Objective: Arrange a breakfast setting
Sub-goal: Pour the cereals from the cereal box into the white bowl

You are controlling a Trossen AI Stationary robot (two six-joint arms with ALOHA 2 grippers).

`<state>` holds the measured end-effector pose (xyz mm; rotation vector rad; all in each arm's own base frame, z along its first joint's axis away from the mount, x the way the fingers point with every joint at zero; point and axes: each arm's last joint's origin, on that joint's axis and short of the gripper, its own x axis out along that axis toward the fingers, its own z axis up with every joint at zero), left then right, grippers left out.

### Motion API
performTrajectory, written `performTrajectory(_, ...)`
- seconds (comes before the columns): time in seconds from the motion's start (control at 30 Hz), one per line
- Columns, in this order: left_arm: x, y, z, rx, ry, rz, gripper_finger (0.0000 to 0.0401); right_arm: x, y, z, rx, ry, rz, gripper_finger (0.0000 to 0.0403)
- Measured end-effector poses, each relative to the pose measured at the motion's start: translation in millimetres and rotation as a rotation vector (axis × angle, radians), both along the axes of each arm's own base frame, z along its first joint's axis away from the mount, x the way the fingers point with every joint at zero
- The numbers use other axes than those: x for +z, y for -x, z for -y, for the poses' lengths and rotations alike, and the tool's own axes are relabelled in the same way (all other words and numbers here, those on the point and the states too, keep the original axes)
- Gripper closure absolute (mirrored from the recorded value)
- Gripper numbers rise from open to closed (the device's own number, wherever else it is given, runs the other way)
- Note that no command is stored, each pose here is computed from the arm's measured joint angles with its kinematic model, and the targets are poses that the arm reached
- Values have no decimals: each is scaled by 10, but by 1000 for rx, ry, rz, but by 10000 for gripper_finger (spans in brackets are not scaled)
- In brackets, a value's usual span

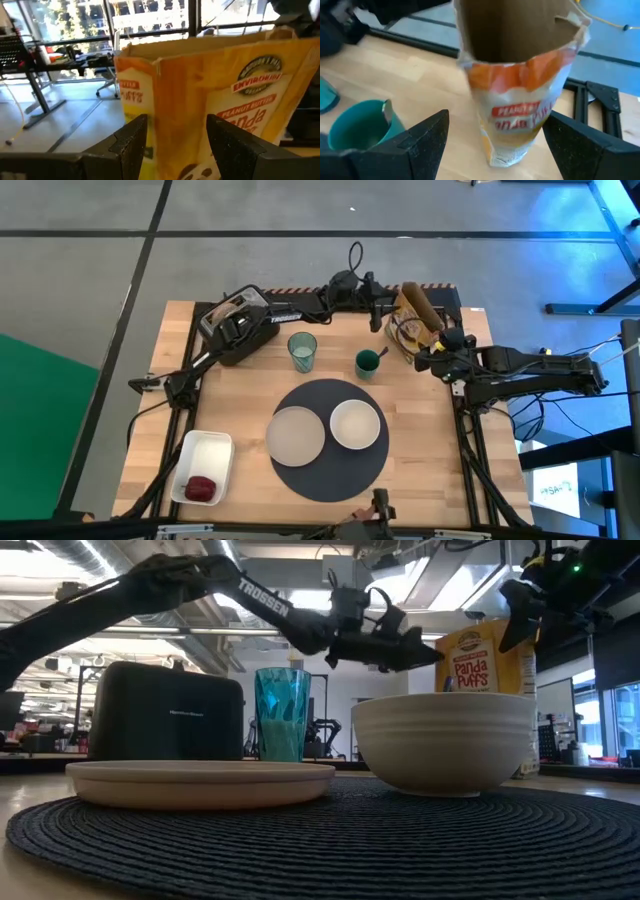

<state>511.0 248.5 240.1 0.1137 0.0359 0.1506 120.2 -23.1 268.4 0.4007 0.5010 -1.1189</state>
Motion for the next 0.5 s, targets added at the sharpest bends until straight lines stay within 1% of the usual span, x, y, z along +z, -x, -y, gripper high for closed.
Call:
performTrajectory(0.03,54,10,23,-3,-3,-6,202,0,0,0,0,-1,2,98)
performTrajectory(0.13,276,46,109,0,-76,-3,202,1,0,0,-3,0,4,98)
performTrajectory(0.2,427,74,162,29,-165,2,202,1,1,1,-4,2,3,98)
performTrajectory(0.23,481,79,191,41,-217,4,202,1,1,1,-5,3,3,98)
performTrajectory(0.3,586,86,256,50,-359,5,202,2,1,1,-6,6,3,98)
performTrajectory(0.4,619,51,360,33,-616,-22,202,2,1,2,-6,6,4,98)
performTrajectory(0.47,573,30,407,-5,-727,-76,202,3,0,2,-6,6,5,98)
performTrajectory(0.5,518,11,425,-25,-754,-104,202,4,-1,2,-6,6,6,98)
